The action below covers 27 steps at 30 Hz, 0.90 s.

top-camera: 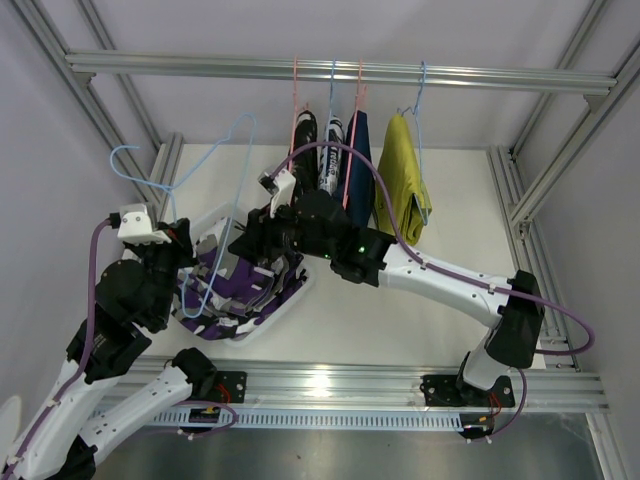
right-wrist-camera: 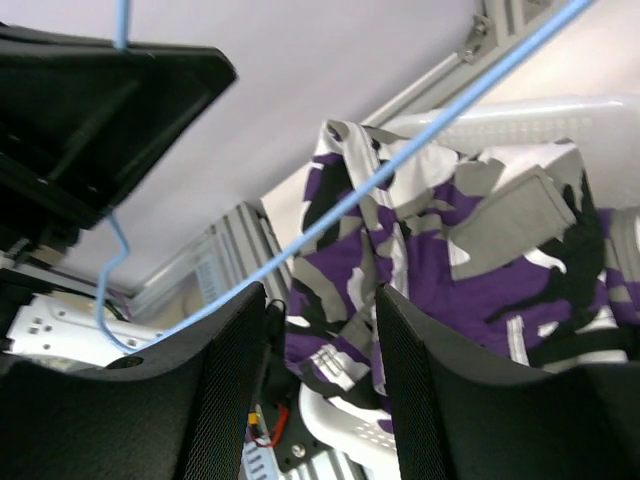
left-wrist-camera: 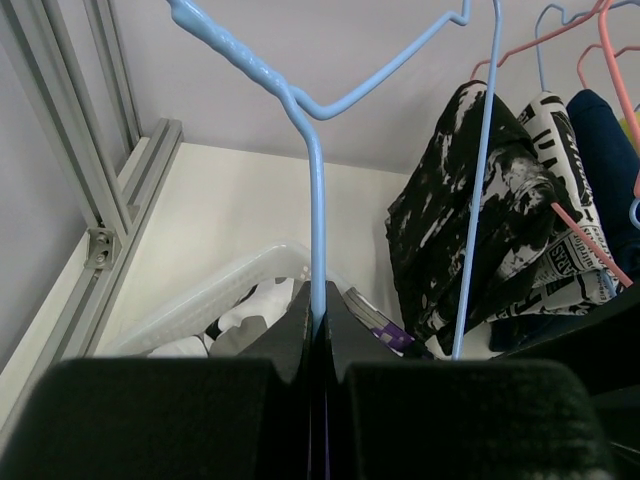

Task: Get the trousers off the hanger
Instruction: Place the trousers in the bin, then place the hanger at the clothesline.

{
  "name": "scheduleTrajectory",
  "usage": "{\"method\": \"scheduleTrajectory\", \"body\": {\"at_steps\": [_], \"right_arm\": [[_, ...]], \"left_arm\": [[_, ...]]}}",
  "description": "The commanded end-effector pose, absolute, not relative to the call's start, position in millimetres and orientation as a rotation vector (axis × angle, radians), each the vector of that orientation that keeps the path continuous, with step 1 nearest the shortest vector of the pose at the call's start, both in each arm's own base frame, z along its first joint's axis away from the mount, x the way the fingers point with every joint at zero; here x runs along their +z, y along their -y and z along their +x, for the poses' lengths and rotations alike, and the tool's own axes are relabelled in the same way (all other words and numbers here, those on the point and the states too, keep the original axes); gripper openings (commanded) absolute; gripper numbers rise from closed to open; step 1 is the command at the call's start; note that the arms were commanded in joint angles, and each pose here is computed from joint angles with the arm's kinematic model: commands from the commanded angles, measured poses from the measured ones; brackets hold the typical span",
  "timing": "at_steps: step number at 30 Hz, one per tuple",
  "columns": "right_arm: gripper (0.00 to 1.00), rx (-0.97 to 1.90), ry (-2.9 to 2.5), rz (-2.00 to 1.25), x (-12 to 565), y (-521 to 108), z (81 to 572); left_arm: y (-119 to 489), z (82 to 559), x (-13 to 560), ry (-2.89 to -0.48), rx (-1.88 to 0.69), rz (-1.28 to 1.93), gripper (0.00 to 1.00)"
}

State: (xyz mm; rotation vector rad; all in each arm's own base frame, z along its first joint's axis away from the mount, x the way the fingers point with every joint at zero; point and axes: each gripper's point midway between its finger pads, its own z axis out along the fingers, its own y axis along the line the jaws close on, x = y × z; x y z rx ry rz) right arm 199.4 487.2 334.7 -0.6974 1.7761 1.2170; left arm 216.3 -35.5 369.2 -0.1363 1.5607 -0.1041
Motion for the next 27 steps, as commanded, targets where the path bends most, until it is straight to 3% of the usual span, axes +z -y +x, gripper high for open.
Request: {"method": "scheduleTrajectory", "body": {"at_steps": [1,10,27], "right_arm": [[0.52,1.353,-1.613,-0.634,393,-495,199],[0.51,1.356,-1.608,-0.615,392,-508,213],[0.47,1.31,-1.715,-0.602,337,-528,241]], "left_arm": [[37,215,384,-1.527,-0.147,-0.152,0.01],[42,215,384,-1.532,-0.171,-0.135,0.01],[50,210,389,-1.504,-0.247,-0.114,0.01]]}}
